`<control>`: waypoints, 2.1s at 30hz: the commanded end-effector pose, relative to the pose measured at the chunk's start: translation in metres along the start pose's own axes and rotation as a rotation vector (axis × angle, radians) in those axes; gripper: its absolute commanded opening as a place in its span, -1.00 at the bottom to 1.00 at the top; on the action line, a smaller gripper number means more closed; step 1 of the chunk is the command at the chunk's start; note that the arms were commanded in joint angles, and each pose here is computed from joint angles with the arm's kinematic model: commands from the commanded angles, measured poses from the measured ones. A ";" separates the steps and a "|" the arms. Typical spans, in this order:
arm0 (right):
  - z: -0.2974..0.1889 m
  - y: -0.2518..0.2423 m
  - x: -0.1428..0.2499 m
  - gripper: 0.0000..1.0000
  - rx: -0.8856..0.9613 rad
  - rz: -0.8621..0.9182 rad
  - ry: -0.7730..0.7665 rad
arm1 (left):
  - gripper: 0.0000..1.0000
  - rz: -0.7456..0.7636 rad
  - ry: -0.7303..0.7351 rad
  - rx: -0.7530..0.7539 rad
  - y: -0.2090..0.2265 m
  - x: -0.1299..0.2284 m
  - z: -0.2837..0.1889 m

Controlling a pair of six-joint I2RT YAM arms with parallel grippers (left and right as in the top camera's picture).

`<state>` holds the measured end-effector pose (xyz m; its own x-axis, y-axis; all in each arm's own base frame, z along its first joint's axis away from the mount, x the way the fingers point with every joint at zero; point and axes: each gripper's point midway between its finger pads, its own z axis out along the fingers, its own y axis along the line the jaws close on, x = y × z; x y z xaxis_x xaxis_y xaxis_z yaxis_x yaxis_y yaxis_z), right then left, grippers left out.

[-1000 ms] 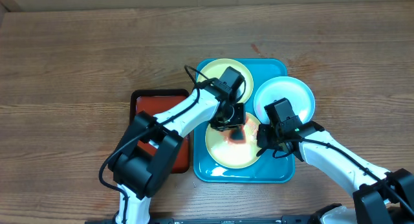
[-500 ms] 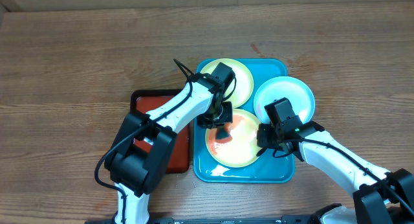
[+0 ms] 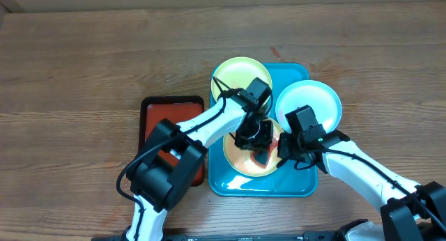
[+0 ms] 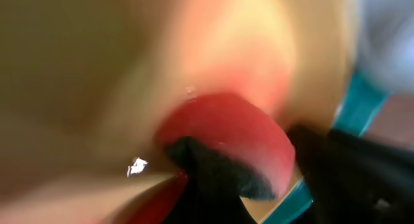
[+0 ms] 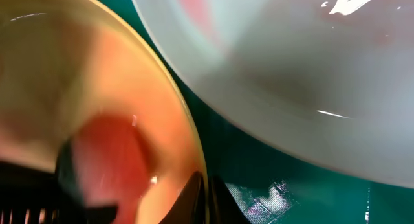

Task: Clean dirty plates on tray and stack at the side
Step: 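Scrub the lower yellow plate with the sponge in the left gripper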

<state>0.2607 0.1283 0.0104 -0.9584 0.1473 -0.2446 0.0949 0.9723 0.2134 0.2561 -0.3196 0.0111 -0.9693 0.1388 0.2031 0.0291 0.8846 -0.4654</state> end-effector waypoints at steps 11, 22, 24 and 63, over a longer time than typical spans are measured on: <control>-0.006 0.005 -0.014 -0.92 -0.008 0.003 -0.044 | -0.92 -0.235 0.002 -0.471 0.130 0.002 -0.035; -0.006 0.005 -0.015 -0.92 -0.008 0.003 -0.044 | -0.92 -0.158 -0.156 -0.439 0.118 -0.047 -0.054; -0.006 0.005 -0.014 -0.92 -0.008 0.003 -0.044 | -0.92 -0.128 -0.183 -0.355 0.101 -0.057 -0.046; -0.005 0.005 -0.012 -0.92 -0.009 -0.023 -0.031 | -0.91 -0.189 0.011 -0.241 0.087 -0.006 -0.020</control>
<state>0.2585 0.1343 0.0120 -0.9649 0.1235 -0.2319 0.0676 0.9696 0.2351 0.2482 -0.2931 0.0064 -0.9171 0.0611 0.3940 -0.1297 0.8888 -0.4397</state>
